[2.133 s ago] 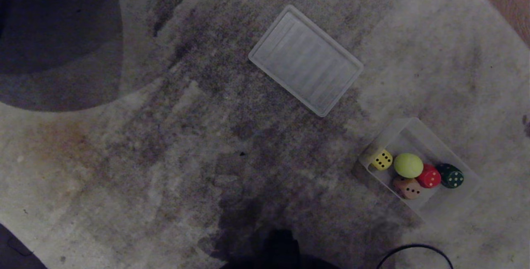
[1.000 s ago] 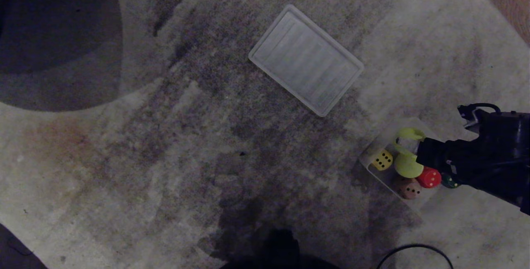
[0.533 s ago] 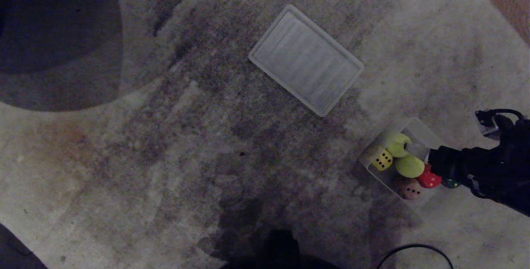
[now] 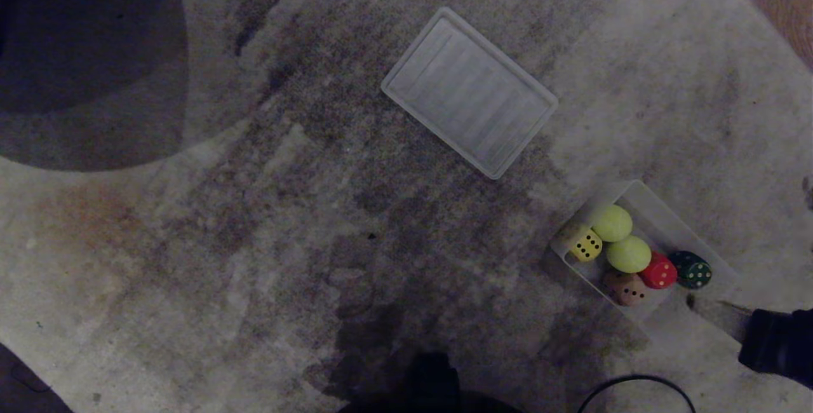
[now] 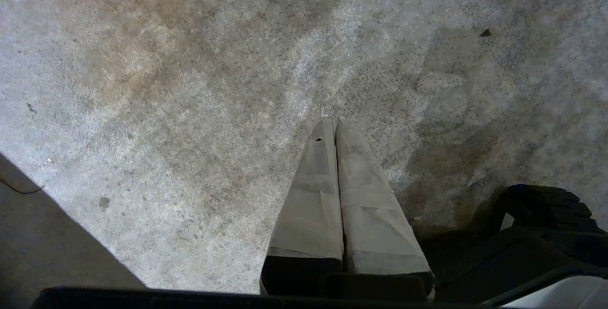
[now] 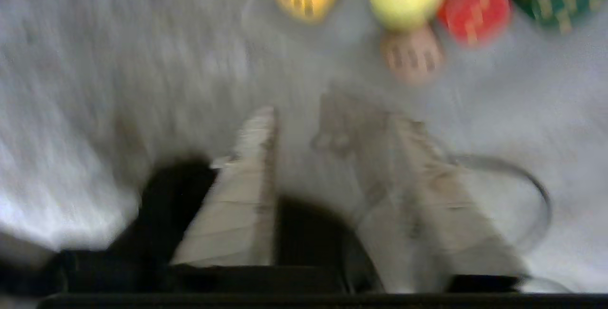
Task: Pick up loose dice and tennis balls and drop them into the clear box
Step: Close the lid
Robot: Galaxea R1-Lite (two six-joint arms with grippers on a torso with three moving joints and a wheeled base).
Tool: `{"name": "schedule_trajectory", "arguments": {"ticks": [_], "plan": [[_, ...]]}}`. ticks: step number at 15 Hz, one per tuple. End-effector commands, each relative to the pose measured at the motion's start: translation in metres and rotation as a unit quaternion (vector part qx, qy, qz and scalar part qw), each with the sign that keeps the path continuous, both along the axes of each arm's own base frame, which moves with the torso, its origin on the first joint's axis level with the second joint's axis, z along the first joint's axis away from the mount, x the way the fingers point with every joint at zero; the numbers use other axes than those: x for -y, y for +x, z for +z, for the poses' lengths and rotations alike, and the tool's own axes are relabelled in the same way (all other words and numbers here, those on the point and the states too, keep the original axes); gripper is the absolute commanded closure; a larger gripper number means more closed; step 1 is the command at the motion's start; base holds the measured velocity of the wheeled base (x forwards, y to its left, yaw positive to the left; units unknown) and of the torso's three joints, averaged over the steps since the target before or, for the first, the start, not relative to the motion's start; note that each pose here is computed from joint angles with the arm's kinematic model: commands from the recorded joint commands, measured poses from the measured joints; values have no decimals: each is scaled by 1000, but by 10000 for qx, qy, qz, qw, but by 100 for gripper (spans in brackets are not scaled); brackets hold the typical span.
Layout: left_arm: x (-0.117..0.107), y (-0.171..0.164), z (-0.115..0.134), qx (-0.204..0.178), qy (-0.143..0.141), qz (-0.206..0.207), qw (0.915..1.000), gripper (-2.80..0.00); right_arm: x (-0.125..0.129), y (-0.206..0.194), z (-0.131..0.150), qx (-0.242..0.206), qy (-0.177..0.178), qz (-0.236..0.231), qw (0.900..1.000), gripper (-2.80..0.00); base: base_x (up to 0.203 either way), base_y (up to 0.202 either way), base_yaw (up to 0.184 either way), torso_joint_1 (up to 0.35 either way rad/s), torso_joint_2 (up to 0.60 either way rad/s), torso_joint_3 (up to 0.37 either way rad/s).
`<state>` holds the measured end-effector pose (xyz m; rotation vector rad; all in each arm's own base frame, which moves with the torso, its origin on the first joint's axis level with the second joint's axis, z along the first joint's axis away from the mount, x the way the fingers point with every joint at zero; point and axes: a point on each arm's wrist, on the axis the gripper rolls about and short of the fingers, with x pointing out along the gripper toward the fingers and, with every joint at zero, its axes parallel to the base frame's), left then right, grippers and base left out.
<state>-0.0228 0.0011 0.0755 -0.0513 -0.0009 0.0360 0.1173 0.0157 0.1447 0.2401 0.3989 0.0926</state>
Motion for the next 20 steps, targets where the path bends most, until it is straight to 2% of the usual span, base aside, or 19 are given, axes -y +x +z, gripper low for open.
{"name": "schedule_trajectory", "arguments": {"ticks": [1,5,7,8,10,14,16,18,20], "plan": [[0,0,0,-15,2,4,10000,0,7,-59,-2,215,-60,57,9997,0,0,0,0,0,0,0],[0,0,0,-15,-4,4,10000,0,16,-121,-37,153,-406,48,9990,0,0,0,0,0,0,0],[0,0,0,-15,-4,4,10000,0,18,-125,-56,117,-631,-186,9978,0,0,0,0,0,0,0],[0,0,0,-15,-4,4,10000,0,17,-121,-58,377,-694,-213,9966,0,0,0,0,0,0,0],[0,0,0,-15,-4,4,10000,0,17,-120,-64,384,-855,-135,9955,0,0,0,0,0,0,0],[0,0,0,-15,-4,4,10000,0,17,-123,-64,505,-913,-261,9942,0,0,0,0,0,0,0],[0,0,0,-15,3,4,10000,0,16,-129,-65,899,-904,-387,9911,0,0,0,0,0,0,0],[0,0,0,-15,3,4,10000,0,16,-139,-67,1474,-907,-476,9838,0,0,0,0,0,0,0],[0,0,0,-15,-4,4,10000,0,16,-143,-69,1719,-943,-469,9795,0,0,0,0,0,0,0]]}}
